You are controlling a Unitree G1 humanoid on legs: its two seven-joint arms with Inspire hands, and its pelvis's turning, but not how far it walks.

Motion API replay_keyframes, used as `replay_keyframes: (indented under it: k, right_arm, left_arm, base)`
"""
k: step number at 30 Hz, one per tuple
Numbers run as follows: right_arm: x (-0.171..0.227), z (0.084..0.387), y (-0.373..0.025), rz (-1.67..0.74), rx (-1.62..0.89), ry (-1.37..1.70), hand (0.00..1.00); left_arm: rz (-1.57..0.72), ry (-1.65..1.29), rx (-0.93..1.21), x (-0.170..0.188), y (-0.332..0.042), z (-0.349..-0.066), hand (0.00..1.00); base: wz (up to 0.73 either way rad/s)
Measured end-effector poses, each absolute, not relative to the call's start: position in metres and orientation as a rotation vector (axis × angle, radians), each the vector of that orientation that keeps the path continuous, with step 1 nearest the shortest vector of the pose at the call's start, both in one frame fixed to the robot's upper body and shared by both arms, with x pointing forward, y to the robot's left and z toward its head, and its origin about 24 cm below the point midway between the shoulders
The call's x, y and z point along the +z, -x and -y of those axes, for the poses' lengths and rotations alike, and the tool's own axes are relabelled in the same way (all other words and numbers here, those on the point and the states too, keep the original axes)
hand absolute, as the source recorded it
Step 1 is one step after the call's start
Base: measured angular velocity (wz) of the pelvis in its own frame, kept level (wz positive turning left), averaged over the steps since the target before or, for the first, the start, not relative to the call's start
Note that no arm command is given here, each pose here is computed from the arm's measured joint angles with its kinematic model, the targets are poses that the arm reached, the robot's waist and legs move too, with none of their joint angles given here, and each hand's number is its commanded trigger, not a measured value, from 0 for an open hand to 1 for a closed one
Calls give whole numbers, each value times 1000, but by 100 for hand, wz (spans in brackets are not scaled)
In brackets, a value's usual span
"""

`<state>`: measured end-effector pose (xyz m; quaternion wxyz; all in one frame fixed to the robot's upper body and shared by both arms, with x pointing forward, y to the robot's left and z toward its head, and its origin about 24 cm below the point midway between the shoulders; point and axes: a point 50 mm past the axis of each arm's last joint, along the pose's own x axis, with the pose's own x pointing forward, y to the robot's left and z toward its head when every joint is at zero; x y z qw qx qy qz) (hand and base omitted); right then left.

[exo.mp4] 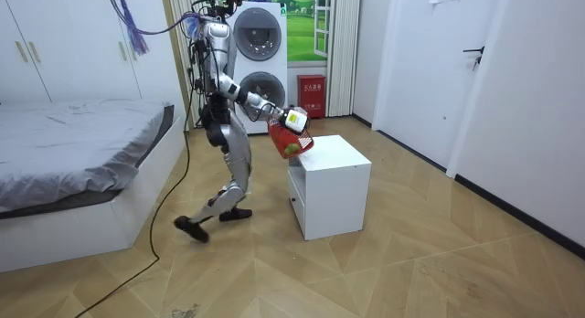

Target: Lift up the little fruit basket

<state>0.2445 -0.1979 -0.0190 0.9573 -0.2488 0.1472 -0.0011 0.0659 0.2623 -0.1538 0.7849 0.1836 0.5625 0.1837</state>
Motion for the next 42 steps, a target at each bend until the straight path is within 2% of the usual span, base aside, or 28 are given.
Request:
replay_keyframes:
  k: [6,10,15,22,29,37,40,42]
  right_arm:
    - [3,186,-250,-191,26,474,100]
    - [6,187,-250,-191,21,430,100]
    - [33,174,-253,-71,56,412,100]
    - [49,167,-256,16,54,410,100]
    - [42,162,-256,-8,81,442,100]
    - [13,172,-266,-150,53,383,100]
    - [10,166,-272,-166,30,349,100]
    - [-1,176,-275,-229,-14,367,100]
  left_arm:
    - [-1194,-387,407,-154,-68,-259,0]
    - [-1184,-365,402,-153,-70,-257,0]
    - [-1210,-333,428,-155,-61,-261,0]
    - [-1220,-327,427,-155,-53,-259,0]
    - [-1225,-336,423,-156,-51,-257,0]
    - [-1257,-356,407,-157,-42,-258,0]
    - [-1287,-423,366,-158,-39,-260,0]
    - [-1294,-501,299,-158,-41,-262,0]
  base:
    - [-41]
    - [20]
    - [-39]
    - [13]
    - [10]
    - [4]
    - [46]
    - [48]
